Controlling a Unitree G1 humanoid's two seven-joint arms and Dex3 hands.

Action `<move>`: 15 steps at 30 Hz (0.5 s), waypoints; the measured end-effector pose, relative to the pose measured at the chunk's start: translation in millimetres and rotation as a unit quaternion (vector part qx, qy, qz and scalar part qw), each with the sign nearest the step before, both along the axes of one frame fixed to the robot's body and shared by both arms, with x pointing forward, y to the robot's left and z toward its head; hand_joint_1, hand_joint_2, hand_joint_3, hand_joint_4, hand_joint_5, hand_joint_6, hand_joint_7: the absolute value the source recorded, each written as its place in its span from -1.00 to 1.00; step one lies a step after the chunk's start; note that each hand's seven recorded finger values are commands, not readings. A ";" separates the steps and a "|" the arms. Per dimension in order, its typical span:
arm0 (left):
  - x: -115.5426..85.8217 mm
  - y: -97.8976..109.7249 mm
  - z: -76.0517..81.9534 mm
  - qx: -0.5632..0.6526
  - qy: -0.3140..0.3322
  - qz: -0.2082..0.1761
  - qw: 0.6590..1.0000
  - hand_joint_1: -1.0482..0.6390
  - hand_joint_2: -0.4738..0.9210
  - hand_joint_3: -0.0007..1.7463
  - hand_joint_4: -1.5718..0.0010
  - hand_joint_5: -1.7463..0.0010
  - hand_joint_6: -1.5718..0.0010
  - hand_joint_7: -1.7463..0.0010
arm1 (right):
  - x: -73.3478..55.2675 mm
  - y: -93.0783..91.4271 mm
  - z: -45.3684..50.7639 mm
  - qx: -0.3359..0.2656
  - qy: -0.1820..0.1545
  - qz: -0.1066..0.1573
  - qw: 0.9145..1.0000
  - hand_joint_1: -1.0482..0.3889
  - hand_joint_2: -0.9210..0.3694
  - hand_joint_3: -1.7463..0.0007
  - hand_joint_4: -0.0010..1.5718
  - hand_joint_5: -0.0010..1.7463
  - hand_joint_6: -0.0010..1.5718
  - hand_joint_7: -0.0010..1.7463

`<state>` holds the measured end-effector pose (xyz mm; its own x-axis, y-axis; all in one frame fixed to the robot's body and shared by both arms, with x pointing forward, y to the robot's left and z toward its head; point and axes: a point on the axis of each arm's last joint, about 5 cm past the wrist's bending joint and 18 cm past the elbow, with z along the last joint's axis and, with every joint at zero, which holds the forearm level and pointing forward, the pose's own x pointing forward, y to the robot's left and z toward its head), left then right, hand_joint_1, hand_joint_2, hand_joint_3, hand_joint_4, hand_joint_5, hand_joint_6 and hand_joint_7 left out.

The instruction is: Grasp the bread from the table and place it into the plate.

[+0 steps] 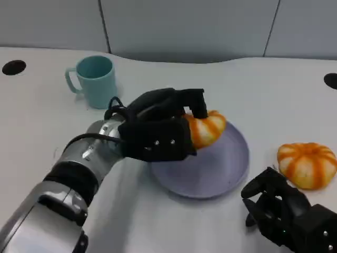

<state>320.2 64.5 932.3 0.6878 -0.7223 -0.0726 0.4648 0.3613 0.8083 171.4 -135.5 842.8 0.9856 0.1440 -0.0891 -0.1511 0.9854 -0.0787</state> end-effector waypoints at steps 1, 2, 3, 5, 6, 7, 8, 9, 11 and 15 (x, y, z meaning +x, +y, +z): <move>0.3 -1.8 -0.6 0.014 -0.004 0.003 1.000 0.15 0.87 -0.87 -0.10 -1.00 0.21 -1.00 | -0.1 0.1 -0.2 0.000 0.000 0.000 1.000 0.03 -1.00 0.61 -0.19 1.00 -0.50 1.00; 0.4 -3.7 -1.5 0.029 -0.009 0.006 1.000 0.15 0.87 -0.87 -0.10 -1.00 0.22 -1.00 | -0.1 0.3 -0.1 -0.001 -0.001 0.001 1.000 0.03 -1.00 0.61 -0.19 1.00 -0.50 1.00; 0.2 -5.8 -2.4 0.043 -0.016 0.007 0.999 0.09 0.87 -0.87 -0.08 -1.00 0.23 -1.00 | -0.1 0.8 0.1 -0.002 -0.003 0.002 1.000 0.03 -1.00 0.61 -0.19 1.00 -0.50 1.00; -1.2 -8.9 -5.6 0.066 -0.032 0.007 0.997 0.06 0.87 -0.88 -0.07 -1.00 0.24 -1.00 | -0.1 1.8 0.3 0.000 -0.005 0.002 1.000 0.03 -1.00 0.61 -0.19 1.00 -0.50 1.00; -1.8 -9.7 -7.1 0.074 -0.037 0.005 0.997 0.06 0.87 -0.88 -0.07 -1.00 0.25 -1.00 | -0.1 2.2 0.3 0.001 -0.005 0.002 1.000 0.03 -1.00 0.61 -0.19 1.00 -0.50 1.00; -2.1 -9.8 -8.3 0.079 -0.040 0.005 0.996 -0.12 0.89 -0.91 0.25 -0.85 0.44 -0.76 | -0.1 2.5 0.3 0.002 -0.005 0.002 1.000 0.04 -1.00 0.61 -0.19 1.00 -0.50 1.00; -2.3 -10.1 -9.0 0.089 -0.047 0.004 0.995 -0.19 0.91 -0.94 0.38 -0.76 0.49 -0.62 | -0.2 2.6 0.2 0.002 -0.005 0.002 1.000 0.04 -1.00 0.61 -0.19 1.00 -0.50 1.00; -2.0 -10.6 -9.2 0.106 -0.055 0.001 0.993 -0.22 0.92 -0.96 0.44 -0.72 0.52 -0.54 | -0.4 2.7 0.2 0.002 -0.005 0.002 1.000 0.04 -1.00 0.61 -0.19 1.00 -0.50 1.00; -1.0 -10.5 -8.7 0.135 -0.066 -0.005 0.989 -0.33 0.94 -0.99 0.60 -0.35 0.46 0.07 | -0.5 3.2 0.3 0.003 -0.007 0.002 1.000 0.04 -1.00 0.61 -0.19 1.00 -0.50 1.00; 1.1 -9.9 -6.0 0.157 -0.072 -0.011 0.985 -0.48 1.00 -0.98 0.67 0.50 0.46 0.87 | -0.5 3.4 0.3 0.004 -0.007 0.002 1.000 0.03 -1.00 0.60 -0.20 1.00 -0.51 1.00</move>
<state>321.3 54.7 926.3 0.6921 -0.6944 -0.1971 0.3413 0.0742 0.9370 170.9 -132.1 843.0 0.9862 0.1477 -0.0743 -0.1532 0.9854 -0.0738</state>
